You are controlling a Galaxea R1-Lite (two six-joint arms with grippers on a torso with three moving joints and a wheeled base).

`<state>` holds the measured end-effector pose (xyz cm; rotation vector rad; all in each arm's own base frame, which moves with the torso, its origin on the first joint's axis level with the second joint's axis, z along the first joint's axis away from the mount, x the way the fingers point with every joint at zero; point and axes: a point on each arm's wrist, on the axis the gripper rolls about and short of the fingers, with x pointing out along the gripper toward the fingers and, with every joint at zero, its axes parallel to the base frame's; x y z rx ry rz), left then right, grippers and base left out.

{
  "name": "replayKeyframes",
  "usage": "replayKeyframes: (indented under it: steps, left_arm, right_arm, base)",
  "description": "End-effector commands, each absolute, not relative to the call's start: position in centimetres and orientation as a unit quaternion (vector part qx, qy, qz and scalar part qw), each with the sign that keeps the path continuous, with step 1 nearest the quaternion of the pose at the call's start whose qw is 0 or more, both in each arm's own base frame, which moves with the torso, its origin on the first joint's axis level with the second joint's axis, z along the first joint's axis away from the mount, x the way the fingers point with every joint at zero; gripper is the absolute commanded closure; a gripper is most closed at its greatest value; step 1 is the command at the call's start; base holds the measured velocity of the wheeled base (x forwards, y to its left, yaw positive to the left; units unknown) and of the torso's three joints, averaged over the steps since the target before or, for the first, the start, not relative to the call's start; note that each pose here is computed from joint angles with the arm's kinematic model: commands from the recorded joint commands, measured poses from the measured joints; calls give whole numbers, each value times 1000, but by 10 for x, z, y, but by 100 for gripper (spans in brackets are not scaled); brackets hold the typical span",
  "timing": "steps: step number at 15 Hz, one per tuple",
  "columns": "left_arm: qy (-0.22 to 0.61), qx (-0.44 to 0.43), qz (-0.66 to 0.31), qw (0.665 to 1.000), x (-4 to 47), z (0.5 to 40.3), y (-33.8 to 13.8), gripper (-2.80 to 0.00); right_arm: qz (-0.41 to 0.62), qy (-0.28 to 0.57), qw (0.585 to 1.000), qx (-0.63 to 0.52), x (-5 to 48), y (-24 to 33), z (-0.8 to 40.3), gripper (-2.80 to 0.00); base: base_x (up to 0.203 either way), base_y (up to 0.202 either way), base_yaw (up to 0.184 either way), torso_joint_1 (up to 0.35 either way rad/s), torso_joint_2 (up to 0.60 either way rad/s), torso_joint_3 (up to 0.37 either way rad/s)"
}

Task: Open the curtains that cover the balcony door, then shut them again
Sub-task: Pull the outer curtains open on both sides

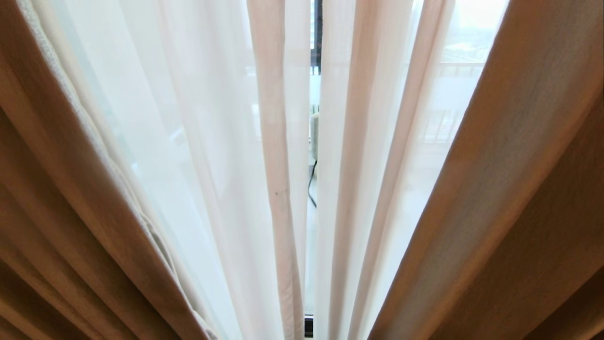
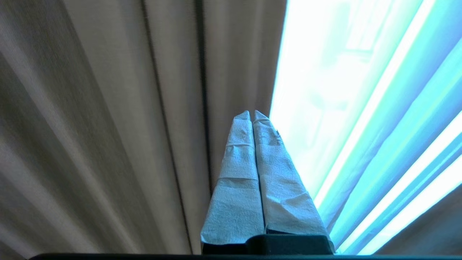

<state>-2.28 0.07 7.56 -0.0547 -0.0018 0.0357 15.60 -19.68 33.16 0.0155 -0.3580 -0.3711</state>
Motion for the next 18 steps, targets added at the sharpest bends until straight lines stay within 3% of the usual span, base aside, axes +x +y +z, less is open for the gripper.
replayKeyframes:
  steps: [1, 7, 8, 18]
  left_arm:
    - [-1, -28, 18, 999, -23, 76, 1, 0]
    - [-1, -28, 18, 999, -23, 76, 1, 0]
    - [-1, -28, 18, 999, -23, 76, 1, 0]
    - [-1, -28, 18, 999, -23, 76, 1, 0]
  right_arm:
    - [-167, -195, 966, -6, 150, -179, 342, 0]
    - [-168, -195, 966, -6, 145, -173, 340, 0]
    - [-168, -195, 966, -7, 143, -171, 340, -280]
    - [-226, -204, 952, -33, 93, -136, 331, -280]
  base:
    - [0, 0, 0, 0, 0, 0]
    - [0, 0, 0, 0, 0, 0]
    - [0, 0, 0, 0, 0, 0]
    - [0, 0, 0, 0, 0, 0]
